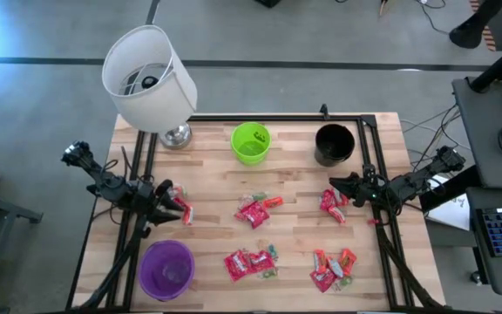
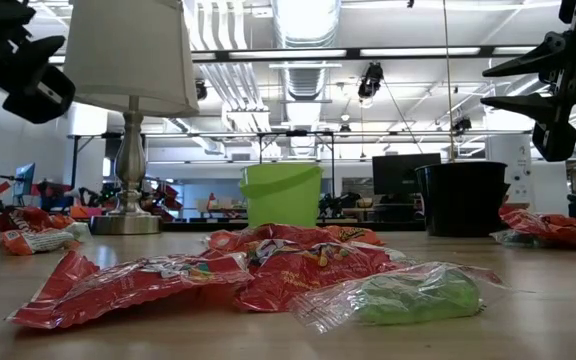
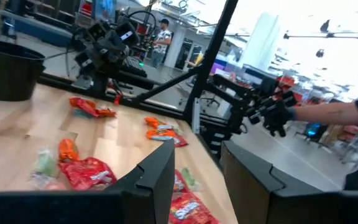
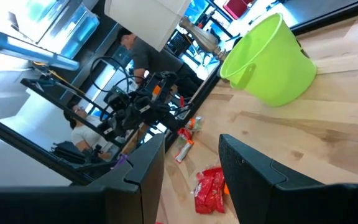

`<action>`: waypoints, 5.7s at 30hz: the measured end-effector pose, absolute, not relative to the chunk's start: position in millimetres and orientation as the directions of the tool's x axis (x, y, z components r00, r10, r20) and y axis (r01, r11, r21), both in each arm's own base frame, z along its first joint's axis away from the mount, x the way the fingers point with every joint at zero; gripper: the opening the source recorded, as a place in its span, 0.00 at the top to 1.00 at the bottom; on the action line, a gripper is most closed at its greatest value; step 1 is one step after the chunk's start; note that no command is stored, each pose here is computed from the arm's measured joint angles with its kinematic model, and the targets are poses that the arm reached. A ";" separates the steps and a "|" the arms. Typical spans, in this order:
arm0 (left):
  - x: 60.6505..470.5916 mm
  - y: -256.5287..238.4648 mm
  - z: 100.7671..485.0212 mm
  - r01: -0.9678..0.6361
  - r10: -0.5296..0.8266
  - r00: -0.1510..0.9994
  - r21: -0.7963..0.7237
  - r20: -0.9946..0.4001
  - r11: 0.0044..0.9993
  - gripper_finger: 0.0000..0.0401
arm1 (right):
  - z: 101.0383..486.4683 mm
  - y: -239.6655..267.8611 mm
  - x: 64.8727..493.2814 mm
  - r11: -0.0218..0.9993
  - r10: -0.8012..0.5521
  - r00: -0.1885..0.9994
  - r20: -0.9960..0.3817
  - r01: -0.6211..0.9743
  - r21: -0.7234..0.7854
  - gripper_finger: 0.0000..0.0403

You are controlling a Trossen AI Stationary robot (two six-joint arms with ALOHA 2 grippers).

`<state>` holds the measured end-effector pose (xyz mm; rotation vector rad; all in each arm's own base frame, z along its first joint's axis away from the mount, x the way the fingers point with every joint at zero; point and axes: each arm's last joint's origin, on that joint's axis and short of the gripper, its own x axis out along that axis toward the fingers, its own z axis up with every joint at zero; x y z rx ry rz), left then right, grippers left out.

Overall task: Sort candy
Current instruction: Put the orange candy into the black bucket

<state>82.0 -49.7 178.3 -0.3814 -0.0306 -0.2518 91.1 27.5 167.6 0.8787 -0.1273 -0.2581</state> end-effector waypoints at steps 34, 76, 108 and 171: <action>86.7 -48.6 180.7 0.109 -0.091 0.992 -0.242 0.083 0.964 0.71 | 167.6 27.4 91.1 0.630 -0.274 0.962 0.004 0.177 0.756 0.64; 83.0 -40.9 213.3 0.025 0.075 0.973 -0.425 0.217 0.905 0.71 | 170.9 27.7 91.1 0.567 -0.265 0.964 0.031 0.130 0.814 0.64; 95.1 -48.4 360.4 -0.215 0.170 0.939 -0.125 -0.298 0.969 0.71 | 327.5 33.2 93.7 0.940 -0.111 0.986 -0.127 0.145 0.307 0.64; 97.9 -48.5 408.9 -0.293 0.241 0.944 -0.237 -0.227 0.926 0.71 | 352.7 62.1 224.4 0.953 -0.267 0.650 -0.711 0.285 -0.098 0.64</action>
